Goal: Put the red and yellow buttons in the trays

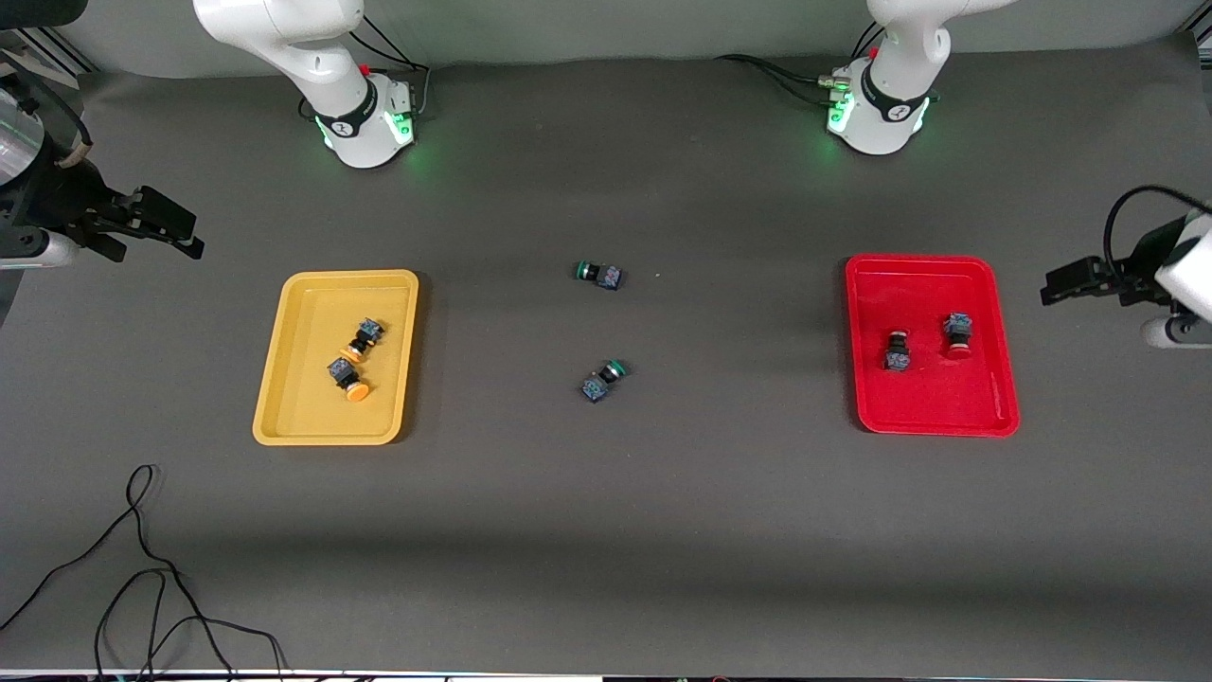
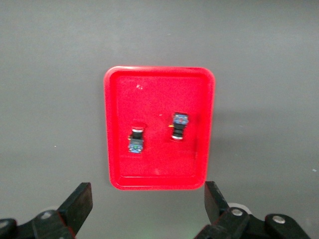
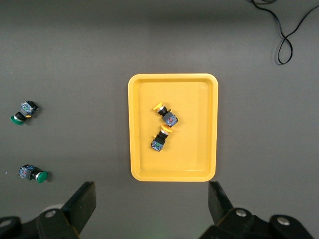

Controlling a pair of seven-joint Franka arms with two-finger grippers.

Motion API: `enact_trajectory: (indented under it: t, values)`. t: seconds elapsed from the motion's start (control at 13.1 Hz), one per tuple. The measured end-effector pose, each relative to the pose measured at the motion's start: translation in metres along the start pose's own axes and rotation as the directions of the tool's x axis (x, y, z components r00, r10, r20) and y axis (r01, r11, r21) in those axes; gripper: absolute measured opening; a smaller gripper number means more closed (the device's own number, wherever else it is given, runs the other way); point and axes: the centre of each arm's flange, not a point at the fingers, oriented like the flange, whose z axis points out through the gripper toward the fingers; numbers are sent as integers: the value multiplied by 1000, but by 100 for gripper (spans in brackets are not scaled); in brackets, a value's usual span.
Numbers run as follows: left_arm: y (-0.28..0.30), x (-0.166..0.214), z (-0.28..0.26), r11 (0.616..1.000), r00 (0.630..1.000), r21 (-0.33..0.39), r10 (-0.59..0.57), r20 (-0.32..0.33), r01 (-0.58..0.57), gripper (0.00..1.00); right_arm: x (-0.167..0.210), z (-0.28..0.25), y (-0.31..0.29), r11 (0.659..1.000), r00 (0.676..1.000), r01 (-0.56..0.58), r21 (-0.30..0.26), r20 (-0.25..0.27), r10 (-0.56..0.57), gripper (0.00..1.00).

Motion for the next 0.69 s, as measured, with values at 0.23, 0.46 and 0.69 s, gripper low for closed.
enact_trajectory:
  t: [0.23, 0.46, 0.69]
  values:
    - [51, 1, -3, 1000, 1000, 11, 17, 2, -17, 100, 0, -4, 1, 1000, 1000, -2, 1, -8, 2, 100]
    - [61, 0, -6, 1000, 1000, 16, 18, 7, -18, 100, 1, -5, 1, 1000, 1000, -2, 1, -10, 2, 100]
    - [53, 0, -14, 1000, 1000, 15, 4, -7, -4, 100, 2, -8, 1, 1000, 1000, -3, 1, -16, 3, 100]
